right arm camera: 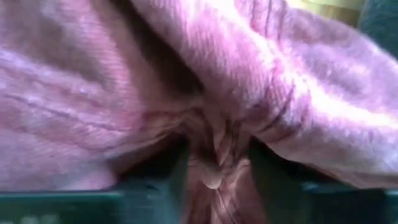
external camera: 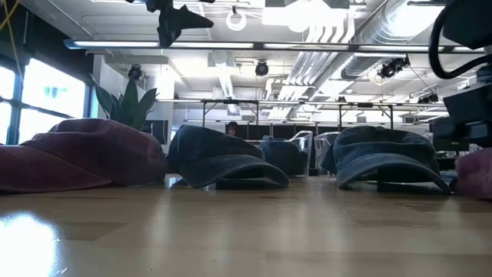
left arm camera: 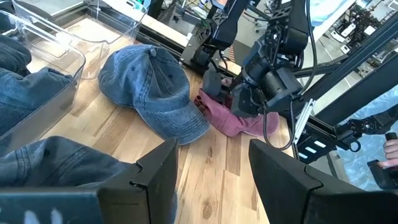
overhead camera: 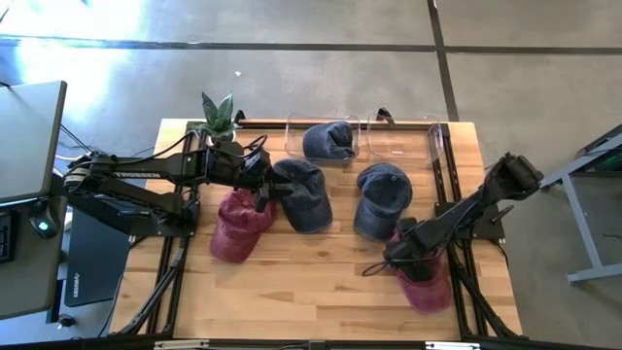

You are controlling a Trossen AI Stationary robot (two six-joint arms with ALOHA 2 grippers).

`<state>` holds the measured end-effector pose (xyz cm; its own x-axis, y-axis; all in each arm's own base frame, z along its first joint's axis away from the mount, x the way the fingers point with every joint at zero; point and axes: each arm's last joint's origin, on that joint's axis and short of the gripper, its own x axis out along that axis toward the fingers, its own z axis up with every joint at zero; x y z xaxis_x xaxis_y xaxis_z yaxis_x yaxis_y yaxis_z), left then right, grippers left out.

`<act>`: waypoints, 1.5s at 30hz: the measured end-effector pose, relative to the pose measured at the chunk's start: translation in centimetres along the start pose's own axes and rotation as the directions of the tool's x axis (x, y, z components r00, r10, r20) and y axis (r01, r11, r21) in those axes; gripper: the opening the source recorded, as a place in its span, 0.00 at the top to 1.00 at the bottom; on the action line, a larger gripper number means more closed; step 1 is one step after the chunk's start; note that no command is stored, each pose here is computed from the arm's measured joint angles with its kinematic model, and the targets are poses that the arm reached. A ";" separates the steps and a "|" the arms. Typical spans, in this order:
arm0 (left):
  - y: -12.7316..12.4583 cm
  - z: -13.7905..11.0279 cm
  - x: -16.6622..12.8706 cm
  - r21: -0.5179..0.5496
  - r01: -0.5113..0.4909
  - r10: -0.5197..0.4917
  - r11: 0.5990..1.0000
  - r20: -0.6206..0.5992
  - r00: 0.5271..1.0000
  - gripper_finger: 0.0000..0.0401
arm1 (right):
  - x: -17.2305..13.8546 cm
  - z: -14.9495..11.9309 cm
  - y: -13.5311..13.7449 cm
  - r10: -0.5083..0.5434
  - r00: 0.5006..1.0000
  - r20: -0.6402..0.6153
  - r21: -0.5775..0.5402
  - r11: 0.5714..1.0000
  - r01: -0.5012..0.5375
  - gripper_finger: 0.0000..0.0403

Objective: Pick & Place hat
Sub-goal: Put the right red cap into the right transparent bin

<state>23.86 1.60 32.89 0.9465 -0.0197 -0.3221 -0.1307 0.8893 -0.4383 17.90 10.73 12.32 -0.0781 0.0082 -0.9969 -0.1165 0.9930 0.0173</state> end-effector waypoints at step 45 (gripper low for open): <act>-2.0 3.2 -1.6 0.086 0.155 -0.162 0.984 0.087 0.983 0.52 | -24.0 8.2 -10.0 -0.182 0.710 0.680 0.202 0.978 0.057 0.95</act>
<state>23.58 1.27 36.97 0.9773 -0.1234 -0.1724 0.0429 0.9113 -0.4094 29.07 1.56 35.48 0.6390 -0.0953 -0.7633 0.0820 0.9951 -0.0556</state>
